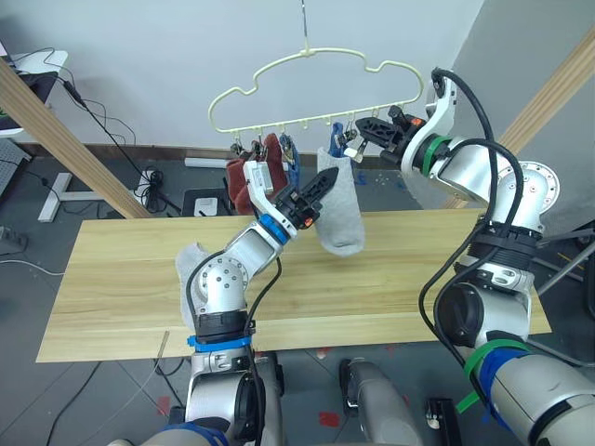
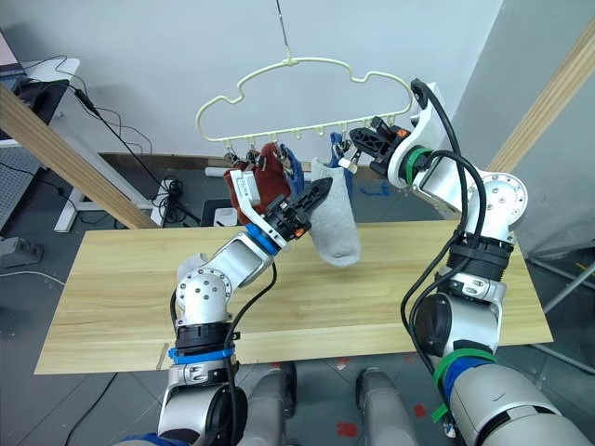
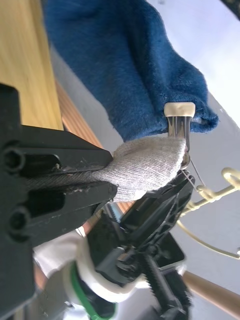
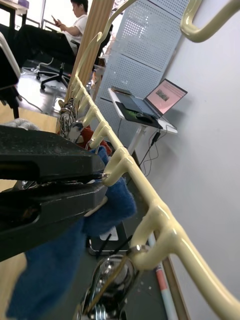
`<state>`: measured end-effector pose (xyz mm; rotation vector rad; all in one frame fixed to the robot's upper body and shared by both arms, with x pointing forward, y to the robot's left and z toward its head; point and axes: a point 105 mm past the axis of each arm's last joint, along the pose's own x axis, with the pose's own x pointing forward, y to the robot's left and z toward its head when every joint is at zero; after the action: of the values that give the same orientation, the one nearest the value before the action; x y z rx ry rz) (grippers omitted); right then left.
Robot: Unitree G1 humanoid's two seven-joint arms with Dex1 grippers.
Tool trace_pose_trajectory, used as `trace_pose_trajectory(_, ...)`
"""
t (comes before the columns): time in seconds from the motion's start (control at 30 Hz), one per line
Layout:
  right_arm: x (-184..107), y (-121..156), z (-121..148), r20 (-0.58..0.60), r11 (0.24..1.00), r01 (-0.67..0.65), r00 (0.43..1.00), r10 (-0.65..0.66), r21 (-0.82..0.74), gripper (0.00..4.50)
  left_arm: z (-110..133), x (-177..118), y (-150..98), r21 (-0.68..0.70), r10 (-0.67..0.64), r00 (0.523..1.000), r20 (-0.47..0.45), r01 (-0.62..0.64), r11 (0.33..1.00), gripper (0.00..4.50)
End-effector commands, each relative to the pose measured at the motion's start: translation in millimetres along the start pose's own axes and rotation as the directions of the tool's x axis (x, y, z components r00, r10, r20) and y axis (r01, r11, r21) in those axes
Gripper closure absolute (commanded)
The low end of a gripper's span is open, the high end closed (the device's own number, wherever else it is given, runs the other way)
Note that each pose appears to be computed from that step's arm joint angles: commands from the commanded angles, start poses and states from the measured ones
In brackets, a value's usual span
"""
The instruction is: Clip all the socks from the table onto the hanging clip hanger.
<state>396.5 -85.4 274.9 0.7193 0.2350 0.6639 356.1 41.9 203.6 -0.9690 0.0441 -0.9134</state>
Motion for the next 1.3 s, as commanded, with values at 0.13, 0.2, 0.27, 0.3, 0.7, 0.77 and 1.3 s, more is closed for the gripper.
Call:
trace_pose_trajectory(0.13, -7, 8, 7, 0.025, 1.000, -0.025, 0.999, 0.024, 0.020, 4.50, -4, 7, -12, -0.029, -0.051, 0.999, -0.017, 0.050, 0.998, 4.48)
trace_pose_trajectory(0.2, -7, 10, 8, 0.028, 0.999, -0.028, 0.999, 0.027, 0.032, 4.50, -4, 7, -11, -0.035, -0.046, 0.999, -0.013, 0.046, 0.998, 4.48)
trace_pose_trajectory(0.27, -8, 10, 8, 0.030, 0.999, -0.027, 0.999, 0.026, 0.039, 4.50, -5, 6, -10, -0.040, -0.044, 0.999, -0.013, 0.043, 0.998, 4.48)
trace_pose_trajectory(0.3, -8, 10, 8, 0.031, 0.999, -0.026, 0.999, 0.025, 0.042, 4.50, -5, 6, -10, -0.044, -0.041, 0.999, -0.010, 0.041, 0.998, 4.48)
trace_pose_trajectory(0.7, -11, 7, 0, 0.002, 1.000, -0.018, 1.000, 0.018, 0.020, 4.50, 11, 14, -21, -0.107, -0.094, 0.993, 0.065, 0.101, 0.989, 4.48)
trace_pose_trajectory(0.77, -11, 7, -1, 0.001, 1.000, -0.017, 1.000, 0.017, 0.015, 4.50, 10, 14, -24, -0.108, -0.105, 0.993, 0.058, 0.110, 0.988, 4.48)
trace_pose_trajectory(1.3, -11, 10, 0, 0.008, 0.998, -0.043, 0.999, 0.043, 0.040, 1.39, 5, 13, -23, -0.095, -0.104, 0.994, 0.037, 0.107, 0.990, 4.50)
